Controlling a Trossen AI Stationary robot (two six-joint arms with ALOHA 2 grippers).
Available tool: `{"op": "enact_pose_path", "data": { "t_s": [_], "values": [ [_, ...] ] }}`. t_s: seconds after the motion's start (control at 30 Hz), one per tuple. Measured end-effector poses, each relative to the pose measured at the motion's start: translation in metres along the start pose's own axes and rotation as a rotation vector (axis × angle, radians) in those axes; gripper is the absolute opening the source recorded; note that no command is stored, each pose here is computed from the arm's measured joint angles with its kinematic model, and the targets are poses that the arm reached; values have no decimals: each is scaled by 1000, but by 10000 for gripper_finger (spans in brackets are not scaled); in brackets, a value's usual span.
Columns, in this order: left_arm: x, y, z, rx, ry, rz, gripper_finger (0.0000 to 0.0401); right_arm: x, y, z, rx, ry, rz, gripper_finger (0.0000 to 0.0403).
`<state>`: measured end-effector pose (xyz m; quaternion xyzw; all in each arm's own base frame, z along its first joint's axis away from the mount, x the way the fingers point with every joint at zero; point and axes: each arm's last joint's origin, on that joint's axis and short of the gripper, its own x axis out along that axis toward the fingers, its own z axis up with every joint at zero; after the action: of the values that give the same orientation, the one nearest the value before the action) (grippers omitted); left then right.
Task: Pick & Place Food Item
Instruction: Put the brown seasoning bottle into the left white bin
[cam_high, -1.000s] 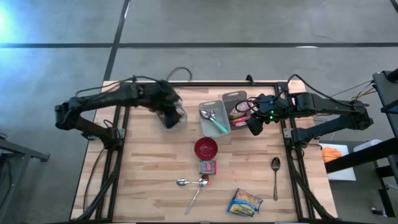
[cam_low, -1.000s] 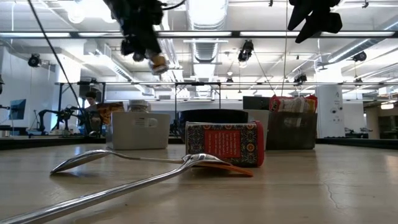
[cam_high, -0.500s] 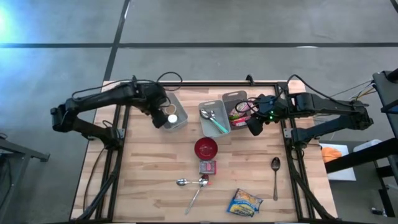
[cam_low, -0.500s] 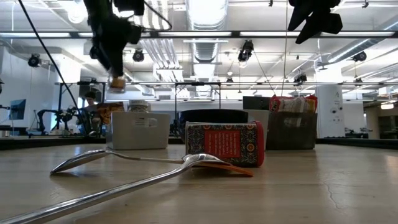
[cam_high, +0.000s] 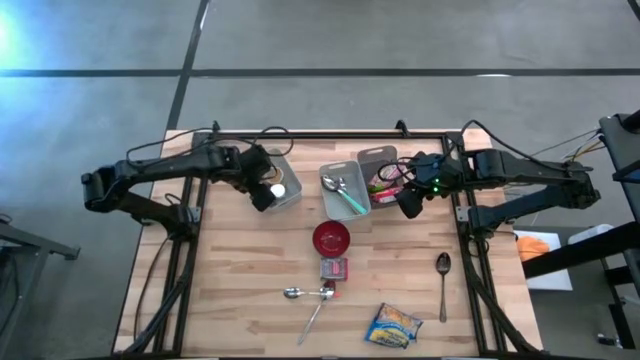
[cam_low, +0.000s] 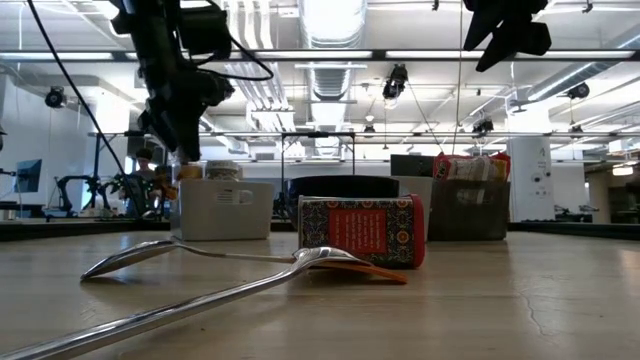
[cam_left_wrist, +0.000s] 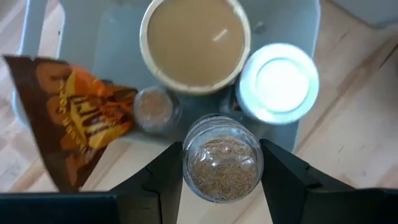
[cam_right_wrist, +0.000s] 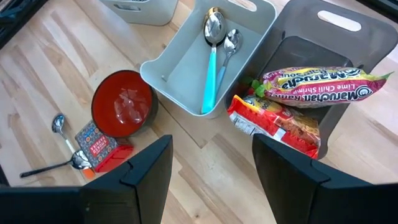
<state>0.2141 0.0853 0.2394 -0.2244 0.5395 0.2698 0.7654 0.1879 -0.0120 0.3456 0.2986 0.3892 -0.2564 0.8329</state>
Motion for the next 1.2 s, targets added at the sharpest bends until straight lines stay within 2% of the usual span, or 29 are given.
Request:
{"op": "enact_pose_path", "data": {
  "t_s": [0.27,0.7,0.97,1.2],
  "values": [
    [3,-3,4,-24,-46,-57,168,0,0,0,0,0,0,219],
    [30,-4,1,-32,25,-75,168,0,0,0,0,2,2,219],
    [46,-6,3,11,70,-59,168,0,1,-1,3,18,19,219],
    [54,-7,4,97,92,-54,168,0,1,-1,5,18,19,219]
  ]
}}
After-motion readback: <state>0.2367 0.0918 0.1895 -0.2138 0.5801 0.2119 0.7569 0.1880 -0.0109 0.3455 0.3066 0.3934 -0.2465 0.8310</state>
